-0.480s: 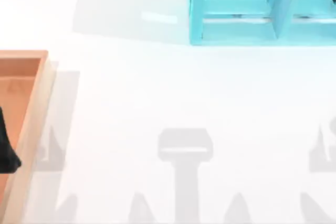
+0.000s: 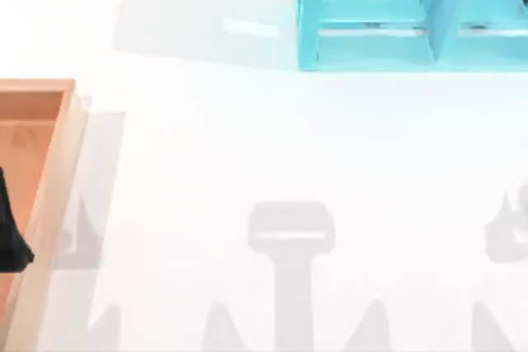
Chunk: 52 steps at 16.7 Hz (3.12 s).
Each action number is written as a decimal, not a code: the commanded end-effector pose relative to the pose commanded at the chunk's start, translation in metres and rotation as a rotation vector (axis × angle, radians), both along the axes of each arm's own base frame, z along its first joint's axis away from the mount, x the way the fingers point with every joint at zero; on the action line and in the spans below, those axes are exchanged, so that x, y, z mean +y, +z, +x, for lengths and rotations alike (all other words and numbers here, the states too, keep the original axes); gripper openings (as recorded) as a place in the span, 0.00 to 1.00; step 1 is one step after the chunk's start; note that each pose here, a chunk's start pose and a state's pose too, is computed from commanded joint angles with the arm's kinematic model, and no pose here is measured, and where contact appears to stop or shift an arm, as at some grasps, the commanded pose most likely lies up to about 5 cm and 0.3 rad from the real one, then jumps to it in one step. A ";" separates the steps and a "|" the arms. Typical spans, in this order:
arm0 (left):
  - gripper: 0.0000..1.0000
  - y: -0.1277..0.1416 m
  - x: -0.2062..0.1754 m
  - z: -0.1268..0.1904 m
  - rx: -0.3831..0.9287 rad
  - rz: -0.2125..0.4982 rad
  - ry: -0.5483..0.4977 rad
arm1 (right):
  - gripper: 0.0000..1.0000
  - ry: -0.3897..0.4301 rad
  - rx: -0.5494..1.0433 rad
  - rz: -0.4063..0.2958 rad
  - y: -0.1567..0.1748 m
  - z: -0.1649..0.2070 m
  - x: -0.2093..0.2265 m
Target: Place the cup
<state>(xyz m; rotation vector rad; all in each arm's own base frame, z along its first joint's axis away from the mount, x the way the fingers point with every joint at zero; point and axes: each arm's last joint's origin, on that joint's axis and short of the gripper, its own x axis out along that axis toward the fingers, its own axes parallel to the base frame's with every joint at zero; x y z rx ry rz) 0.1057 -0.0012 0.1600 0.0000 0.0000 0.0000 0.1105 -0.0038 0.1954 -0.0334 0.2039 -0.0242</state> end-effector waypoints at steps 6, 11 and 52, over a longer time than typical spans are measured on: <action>1.00 0.000 0.000 0.000 0.000 0.000 0.000 | 1.00 -0.037 0.454 -0.024 0.067 0.053 -0.010; 1.00 0.000 0.000 0.000 0.000 0.000 0.000 | 1.00 -0.044 0.870 -0.006 0.090 0.140 -0.028; 1.00 0.000 0.000 0.000 0.000 0.000 0.000 | 0.32 -0.016 1.368 0.051 -0.046 0.248 -0.064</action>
